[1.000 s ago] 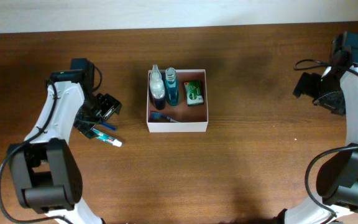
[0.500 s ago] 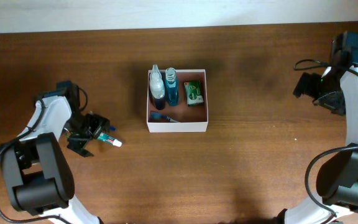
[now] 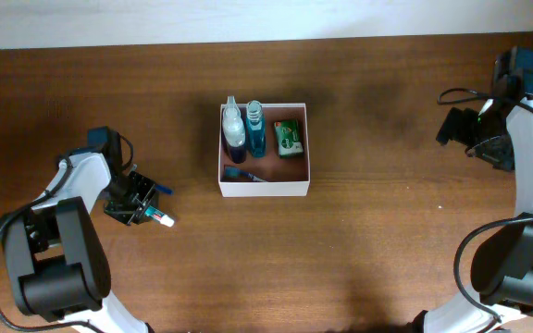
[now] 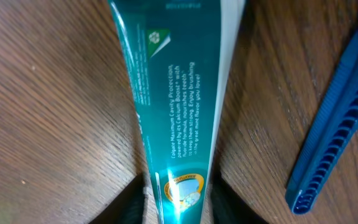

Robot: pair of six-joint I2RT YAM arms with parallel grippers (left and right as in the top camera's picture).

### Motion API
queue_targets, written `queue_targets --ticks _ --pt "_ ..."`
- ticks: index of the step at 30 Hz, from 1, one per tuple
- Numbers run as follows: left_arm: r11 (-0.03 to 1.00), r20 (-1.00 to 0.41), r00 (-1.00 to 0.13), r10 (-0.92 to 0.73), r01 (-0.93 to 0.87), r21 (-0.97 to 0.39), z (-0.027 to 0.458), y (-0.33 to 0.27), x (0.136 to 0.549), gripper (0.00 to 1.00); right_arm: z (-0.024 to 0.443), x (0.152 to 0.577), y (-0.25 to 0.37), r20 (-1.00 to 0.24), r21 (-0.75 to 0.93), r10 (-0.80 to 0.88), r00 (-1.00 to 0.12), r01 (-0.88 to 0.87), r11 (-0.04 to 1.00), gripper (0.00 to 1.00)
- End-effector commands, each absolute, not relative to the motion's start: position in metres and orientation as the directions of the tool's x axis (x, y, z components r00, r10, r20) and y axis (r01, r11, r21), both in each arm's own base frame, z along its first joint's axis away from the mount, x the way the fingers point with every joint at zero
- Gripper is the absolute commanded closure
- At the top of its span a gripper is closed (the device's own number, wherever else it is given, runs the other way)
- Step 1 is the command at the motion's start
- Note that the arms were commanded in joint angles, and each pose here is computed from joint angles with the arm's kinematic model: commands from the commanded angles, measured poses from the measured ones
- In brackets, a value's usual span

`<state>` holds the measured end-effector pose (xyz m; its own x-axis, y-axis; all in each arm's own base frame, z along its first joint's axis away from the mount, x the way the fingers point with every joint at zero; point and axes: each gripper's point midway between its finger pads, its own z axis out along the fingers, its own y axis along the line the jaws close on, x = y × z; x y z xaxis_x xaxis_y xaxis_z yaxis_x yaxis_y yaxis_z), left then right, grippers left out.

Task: Pack container
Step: 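Grasp the teal toothpaste tube with the left gripper and lift, then carry the toothpaste into the box and release it at the front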

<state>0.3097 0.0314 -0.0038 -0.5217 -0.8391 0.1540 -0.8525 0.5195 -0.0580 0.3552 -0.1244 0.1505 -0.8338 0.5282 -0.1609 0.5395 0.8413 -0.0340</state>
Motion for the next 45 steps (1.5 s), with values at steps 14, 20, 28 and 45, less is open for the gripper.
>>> queue_targets --ticks 14,20,28,45 --pt "0.726 0.140 -0.786 -0.602 -0.612 -0.312 0.023 0.007 0.350 0.97 0.147 0.352 -0.128 -0.154 -0.051 0.540 -0.828 0.552 0.832 0.01" --pt "0.796 0.041 -0.904 -0.426 -0.396 -0.457 0.091 -0.011 0.383 0.96 0.147 0.352 -0.128 -0.154 -0.051 0.540 -0.828 0.552 0.832 0.01" --pt "0.899 -0.329 -0.944 0.034 0.173 -0.402 0.190 -0.065 0.405 0.94 0.147 0.352 -0.128 -0.154 -0.051 0.539 -0.828 0.552 0.832 0.01" --pt "0.236 -0.162 -0.179 0.971 0.841 0.487 0.217 -0.212 0.377 0.94 0.147 0.352 -0.128 -0.154 -0.051 0.539 -0.828 0.552 0.832 0.01"
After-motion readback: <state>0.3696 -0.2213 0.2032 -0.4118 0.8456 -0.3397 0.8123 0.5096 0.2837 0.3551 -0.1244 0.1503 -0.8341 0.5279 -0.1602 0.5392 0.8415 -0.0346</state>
